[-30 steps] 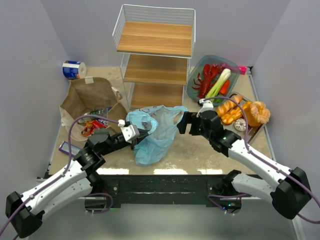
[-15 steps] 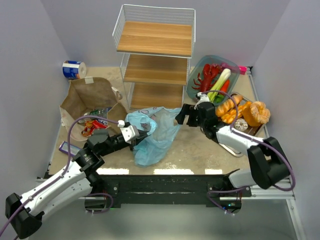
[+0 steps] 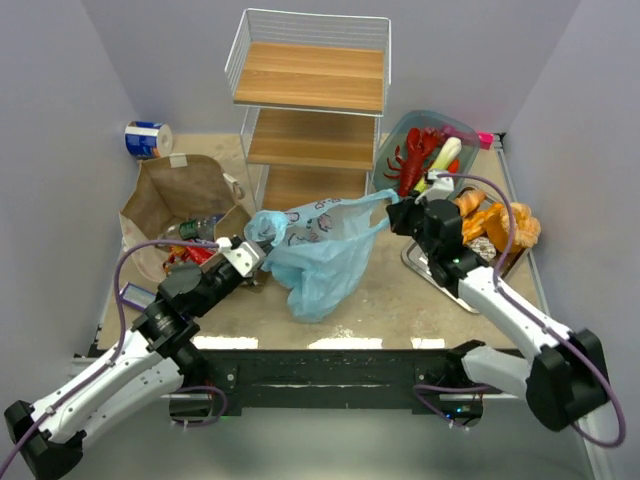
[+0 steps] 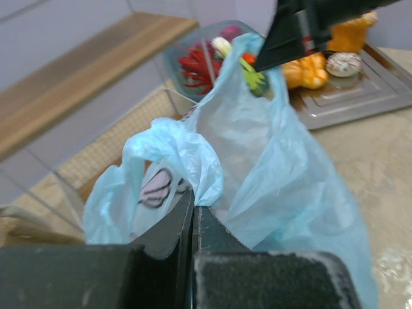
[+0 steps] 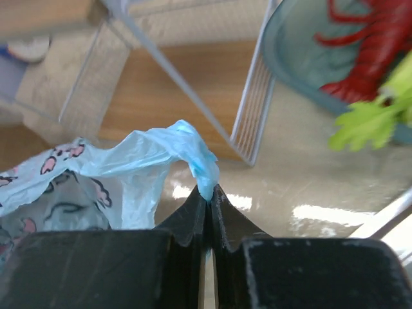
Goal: Place the mixed food into the grocery bags and tie them
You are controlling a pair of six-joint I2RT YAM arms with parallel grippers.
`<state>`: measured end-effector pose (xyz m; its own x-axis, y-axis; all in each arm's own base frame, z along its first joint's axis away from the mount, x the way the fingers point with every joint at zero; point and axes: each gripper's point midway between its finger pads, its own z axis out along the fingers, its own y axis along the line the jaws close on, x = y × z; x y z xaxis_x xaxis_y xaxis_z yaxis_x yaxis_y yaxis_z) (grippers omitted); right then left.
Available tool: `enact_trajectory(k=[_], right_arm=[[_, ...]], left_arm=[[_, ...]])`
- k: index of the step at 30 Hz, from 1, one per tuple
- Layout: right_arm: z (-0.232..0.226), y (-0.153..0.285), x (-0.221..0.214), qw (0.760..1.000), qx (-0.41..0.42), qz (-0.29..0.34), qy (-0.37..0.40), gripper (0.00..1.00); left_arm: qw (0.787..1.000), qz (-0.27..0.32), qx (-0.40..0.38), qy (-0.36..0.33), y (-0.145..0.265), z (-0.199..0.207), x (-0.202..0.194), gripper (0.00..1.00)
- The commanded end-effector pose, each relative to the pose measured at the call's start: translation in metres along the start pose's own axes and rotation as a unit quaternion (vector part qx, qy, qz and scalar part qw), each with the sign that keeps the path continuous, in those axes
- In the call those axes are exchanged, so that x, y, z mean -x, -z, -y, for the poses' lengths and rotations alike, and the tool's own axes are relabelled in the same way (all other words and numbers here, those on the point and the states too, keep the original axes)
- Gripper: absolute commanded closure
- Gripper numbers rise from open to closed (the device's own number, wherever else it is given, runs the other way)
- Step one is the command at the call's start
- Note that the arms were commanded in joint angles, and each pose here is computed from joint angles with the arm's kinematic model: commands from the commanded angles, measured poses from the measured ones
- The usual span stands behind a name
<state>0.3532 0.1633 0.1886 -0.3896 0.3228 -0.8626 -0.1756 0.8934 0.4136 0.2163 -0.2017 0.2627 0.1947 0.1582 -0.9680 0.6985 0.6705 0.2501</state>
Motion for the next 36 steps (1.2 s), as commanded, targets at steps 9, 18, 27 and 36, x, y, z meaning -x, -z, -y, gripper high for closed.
enact_trajectory(k=[9,18,27,36], right_arm=[[0.086,0.041,-0.024,0.979,-0.202,-0.017,0.011,0.86],[0.030,0.085,0.032,0.996,-0.087,0.019,0.014,0.08],[0.036,0.077,0.081,0.990,-0.135,0.008,0.033,0.24],[0.119,0.042,0.069,0.982,-0.184,-0.023,-0.032,0.35]], left_arm=[[0.999,0.013,-0.016,-0.025,-0.007,0.001,0.015,1.00],[0.997,-0.006,-0.078,0.006,-0.019,0.026,0.001,1.00],[0.996,-0.002,-0.085,0.014,-0.016,0.030,0.001,1.00],[0.997,0.008,-0.075,0.011,-0.012,0.026,0.008,1.00]])
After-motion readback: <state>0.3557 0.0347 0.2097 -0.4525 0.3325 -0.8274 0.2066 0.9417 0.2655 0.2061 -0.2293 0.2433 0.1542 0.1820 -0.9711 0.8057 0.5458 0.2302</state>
